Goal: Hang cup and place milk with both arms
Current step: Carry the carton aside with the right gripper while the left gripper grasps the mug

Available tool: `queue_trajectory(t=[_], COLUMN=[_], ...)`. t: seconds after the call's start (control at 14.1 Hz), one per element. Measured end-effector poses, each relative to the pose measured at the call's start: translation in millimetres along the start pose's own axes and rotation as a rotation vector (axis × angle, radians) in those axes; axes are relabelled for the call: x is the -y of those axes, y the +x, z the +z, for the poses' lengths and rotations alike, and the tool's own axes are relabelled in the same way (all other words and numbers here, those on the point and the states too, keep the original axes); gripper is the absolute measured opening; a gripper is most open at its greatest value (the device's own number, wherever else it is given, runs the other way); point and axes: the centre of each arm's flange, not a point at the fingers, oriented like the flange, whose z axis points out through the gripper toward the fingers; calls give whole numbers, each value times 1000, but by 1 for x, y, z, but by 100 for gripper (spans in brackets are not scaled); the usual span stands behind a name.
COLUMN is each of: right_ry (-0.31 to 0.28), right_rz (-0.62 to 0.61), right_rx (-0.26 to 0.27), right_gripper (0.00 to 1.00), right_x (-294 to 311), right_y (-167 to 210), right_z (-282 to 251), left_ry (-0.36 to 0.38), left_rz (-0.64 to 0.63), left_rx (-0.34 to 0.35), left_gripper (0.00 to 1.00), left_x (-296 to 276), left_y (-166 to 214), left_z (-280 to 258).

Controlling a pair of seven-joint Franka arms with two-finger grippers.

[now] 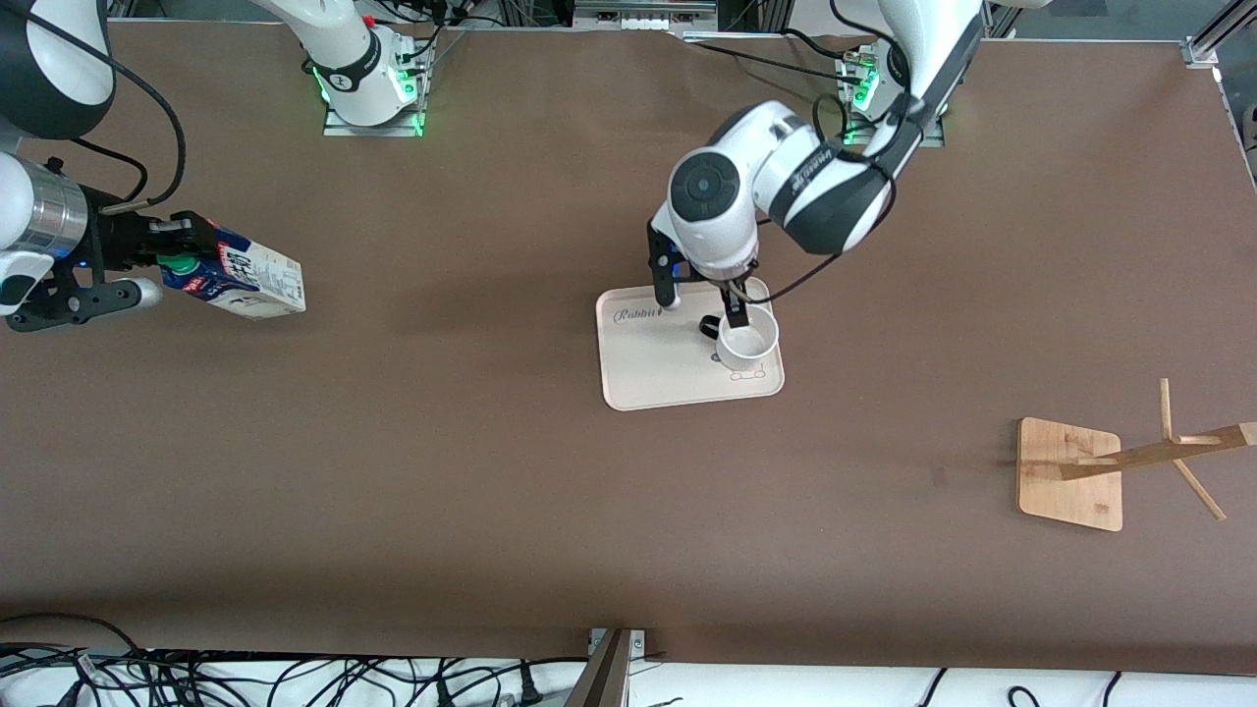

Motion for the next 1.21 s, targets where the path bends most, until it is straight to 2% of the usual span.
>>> queue_trajectory(t=[0.21, 0.5, 0.71, 0.85, 1.21], right_ry=[11, 6, -6, -16, -17], right_rz=[3, 15, 22, 25, 125], right_rx=[37, 23, -14, -43, -44], right_gripper=[44, 44, 44, 44, 44], right_x=[-3, -13, -18, -14, 2], right_y=[5, 19, 27, 33, 37], right_z=[30, 85, 119, 139, 155], left_ry=[21, 53, 64, 81, 114], left_rz=[18, 42, 48, 56, 112], left_rx=[-50, -51, -57, -74, -95], left_gripper=[100, 100, 100, 81, 29], left_x=[-1, -7, -9, -7, -2], left_y=[-3, -4, -7, -11, -22], left_z=[39, 52, 59, 66, 83])
